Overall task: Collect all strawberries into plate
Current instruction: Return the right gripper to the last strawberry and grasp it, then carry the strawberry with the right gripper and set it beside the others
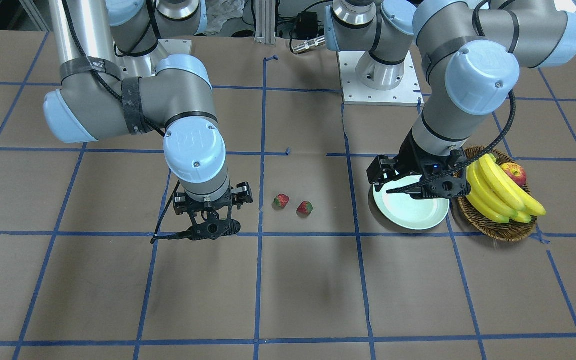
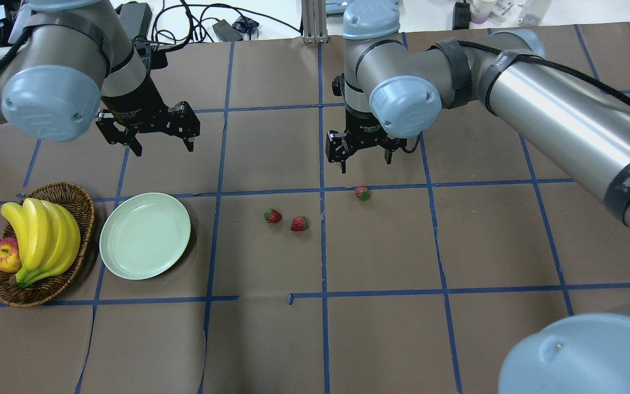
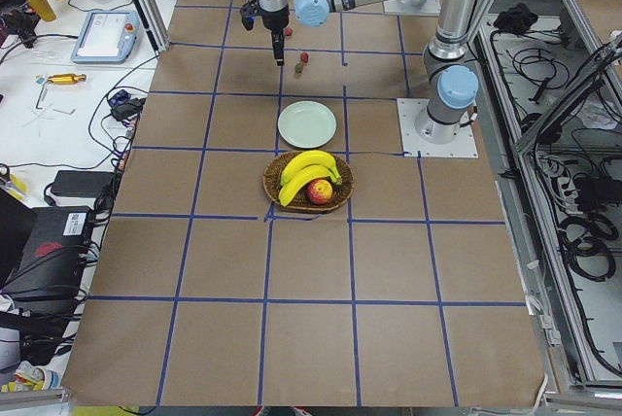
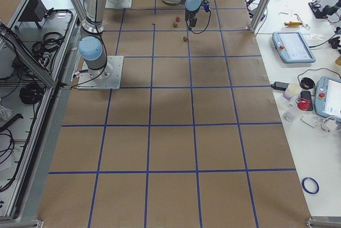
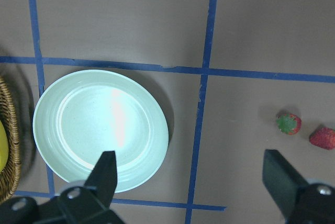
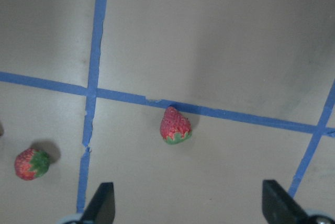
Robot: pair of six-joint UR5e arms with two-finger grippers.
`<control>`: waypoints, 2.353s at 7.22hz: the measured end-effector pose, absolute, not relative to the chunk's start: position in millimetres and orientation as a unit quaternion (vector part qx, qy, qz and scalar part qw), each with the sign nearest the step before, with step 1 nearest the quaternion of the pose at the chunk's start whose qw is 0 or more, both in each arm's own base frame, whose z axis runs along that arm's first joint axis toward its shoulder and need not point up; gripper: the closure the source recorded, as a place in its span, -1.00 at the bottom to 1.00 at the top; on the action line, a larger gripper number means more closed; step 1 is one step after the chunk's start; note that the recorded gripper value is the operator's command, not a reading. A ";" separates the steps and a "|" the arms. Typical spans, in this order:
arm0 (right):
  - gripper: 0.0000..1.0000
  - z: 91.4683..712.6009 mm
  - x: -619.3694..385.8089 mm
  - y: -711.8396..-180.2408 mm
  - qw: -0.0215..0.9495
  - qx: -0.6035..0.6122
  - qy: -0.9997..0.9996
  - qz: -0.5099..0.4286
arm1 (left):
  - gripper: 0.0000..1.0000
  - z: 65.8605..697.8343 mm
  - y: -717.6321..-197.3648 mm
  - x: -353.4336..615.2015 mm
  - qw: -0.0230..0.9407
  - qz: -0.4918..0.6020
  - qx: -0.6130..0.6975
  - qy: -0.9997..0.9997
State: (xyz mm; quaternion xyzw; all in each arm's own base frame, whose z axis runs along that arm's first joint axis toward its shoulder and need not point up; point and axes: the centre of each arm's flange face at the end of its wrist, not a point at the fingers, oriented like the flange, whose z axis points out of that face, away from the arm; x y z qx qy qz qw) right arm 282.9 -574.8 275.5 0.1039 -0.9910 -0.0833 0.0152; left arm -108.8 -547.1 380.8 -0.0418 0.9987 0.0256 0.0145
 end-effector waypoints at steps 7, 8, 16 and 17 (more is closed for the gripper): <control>-0.11 179.6 279.6 -576.6 0.022 0.144 -0.981 -0.127 | -1.00 375.4 -547.1 -110.2 0.012 0.031 -0.043 0.999; -0.03 176.9 279.0 -574.3 0.022 0.144 -0.981 -0.131 | -1.00 375.4 -547.1 -110.3 0.011 0.031 -0.043 0.999; 1.00 208.4 283.4 -588.9 0.019 0.109 -0.989 -0.094 | -1.00 377.8 -546.4 -109.6 0.015 0.029 -0.042 0.999; 1.00 231.9 287.6 -594.0 0.010 0.094 -0.993 -0.073 | -1.00 379.2 -546.4 -109.4 0.015 0.028 -0.042 0.999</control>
